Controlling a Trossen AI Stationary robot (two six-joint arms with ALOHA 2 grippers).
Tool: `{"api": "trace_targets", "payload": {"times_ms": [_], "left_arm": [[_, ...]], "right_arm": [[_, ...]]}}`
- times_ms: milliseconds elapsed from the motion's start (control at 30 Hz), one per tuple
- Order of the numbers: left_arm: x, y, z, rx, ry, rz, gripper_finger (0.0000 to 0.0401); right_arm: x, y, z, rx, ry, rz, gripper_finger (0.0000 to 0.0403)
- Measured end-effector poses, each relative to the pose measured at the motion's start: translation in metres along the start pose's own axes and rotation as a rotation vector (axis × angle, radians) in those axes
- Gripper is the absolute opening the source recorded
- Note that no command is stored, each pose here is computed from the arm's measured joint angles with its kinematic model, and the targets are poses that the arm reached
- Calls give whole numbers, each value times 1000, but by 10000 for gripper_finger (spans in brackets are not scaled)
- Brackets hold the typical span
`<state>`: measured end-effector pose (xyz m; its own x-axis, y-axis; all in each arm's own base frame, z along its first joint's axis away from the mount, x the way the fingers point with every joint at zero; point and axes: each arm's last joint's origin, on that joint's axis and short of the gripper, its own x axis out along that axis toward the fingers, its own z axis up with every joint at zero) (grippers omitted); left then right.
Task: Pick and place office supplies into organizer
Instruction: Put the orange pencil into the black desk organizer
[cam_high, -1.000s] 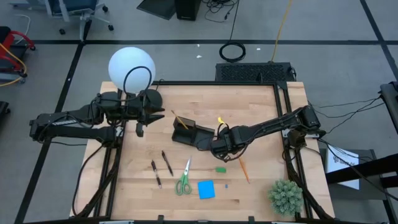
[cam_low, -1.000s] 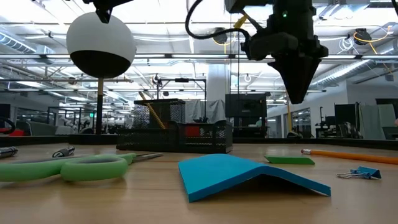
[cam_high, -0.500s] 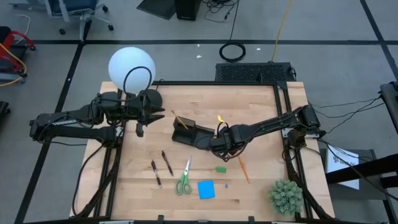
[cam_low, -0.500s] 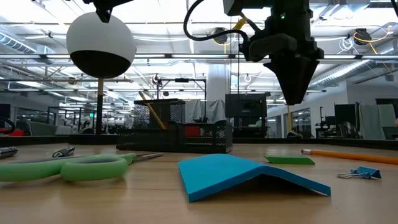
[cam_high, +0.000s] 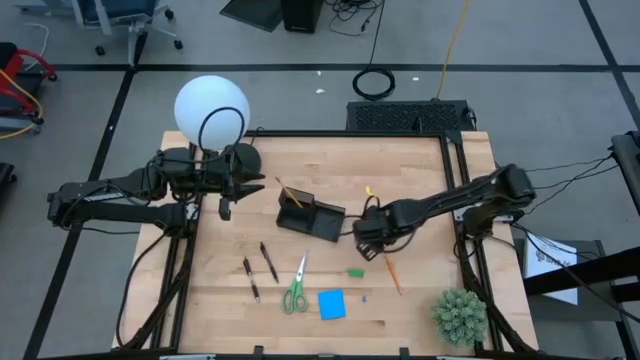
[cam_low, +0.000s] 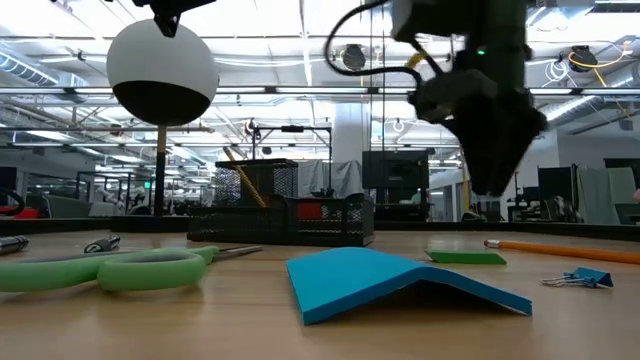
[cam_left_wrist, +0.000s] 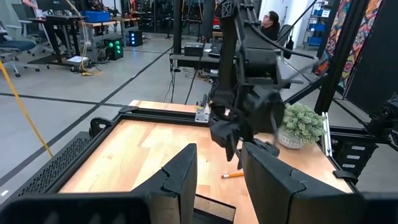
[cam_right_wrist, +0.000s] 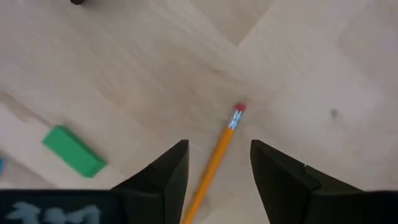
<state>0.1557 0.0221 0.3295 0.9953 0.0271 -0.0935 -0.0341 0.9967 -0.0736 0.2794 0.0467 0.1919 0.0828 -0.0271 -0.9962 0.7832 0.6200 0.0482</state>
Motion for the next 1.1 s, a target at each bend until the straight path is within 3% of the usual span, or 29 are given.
{"api": "trace_targets", "payload": {"times_ms": [167, 300, 833, 1100], "left_arm": [[0, 0, 0, 0, -1, 7, 127], [0, 0, 1, 2, -7, 8, 127], [0, 0, 2, 6, -19, 12, 127], [0, 1, 2, 10, -19, 30, 127]], "right_arm": [[10, -21, -10, 153, -17, 189, 160], [20, -29, -16, 203, 11, 268, 160], [29, -26, -10, 165, 12, 215, 158], [24, -28, -6, 144, 0, 195, 130]]}}
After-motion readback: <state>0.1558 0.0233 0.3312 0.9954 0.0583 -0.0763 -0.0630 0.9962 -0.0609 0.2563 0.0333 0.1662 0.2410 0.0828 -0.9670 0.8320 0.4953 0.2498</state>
